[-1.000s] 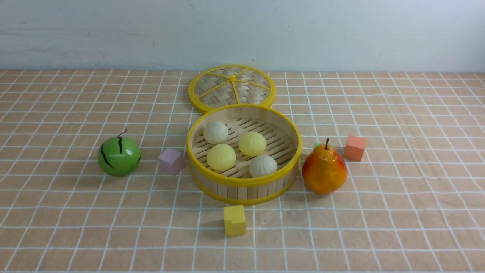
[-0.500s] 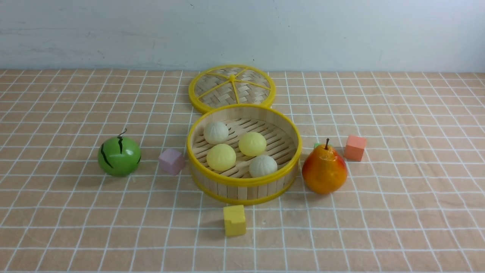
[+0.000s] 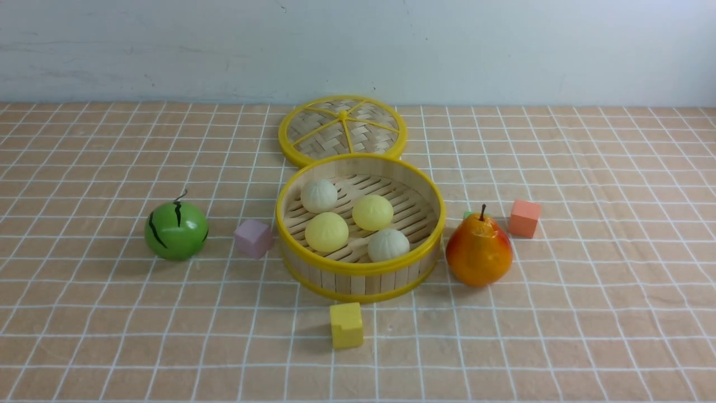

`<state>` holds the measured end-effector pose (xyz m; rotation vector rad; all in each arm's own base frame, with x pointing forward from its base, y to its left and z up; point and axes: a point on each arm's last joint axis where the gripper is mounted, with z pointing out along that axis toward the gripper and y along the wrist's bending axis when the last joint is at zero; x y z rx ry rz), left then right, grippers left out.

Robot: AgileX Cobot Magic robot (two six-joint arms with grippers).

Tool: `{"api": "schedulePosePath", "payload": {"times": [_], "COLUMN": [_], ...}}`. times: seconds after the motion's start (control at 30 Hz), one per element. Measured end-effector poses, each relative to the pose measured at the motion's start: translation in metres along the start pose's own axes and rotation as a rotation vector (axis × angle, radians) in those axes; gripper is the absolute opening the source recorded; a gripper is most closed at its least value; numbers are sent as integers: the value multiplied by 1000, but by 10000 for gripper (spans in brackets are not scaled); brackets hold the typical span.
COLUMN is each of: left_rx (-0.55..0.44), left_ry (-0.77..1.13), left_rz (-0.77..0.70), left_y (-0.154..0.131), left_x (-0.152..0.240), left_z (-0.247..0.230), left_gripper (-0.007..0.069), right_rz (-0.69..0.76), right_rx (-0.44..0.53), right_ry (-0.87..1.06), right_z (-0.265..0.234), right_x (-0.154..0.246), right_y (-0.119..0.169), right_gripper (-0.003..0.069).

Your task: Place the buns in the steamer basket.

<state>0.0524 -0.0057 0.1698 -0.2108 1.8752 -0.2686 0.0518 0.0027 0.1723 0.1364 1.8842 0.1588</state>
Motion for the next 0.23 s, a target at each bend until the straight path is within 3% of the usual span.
{"api": "schedulePosePath", "payload": {"times": [0.23], "left_rx": [0], "left_ry": [0], "left_rz": [0], "left_y": [0], "left_x": [0], "left_z": [0], "left_gripper": [0], "right_rz": [0], "right_rx": [0], "right_ry": [0], "right_z": [0], "right_x": [0], "right_y": [0], "right_gripper": [137]}}
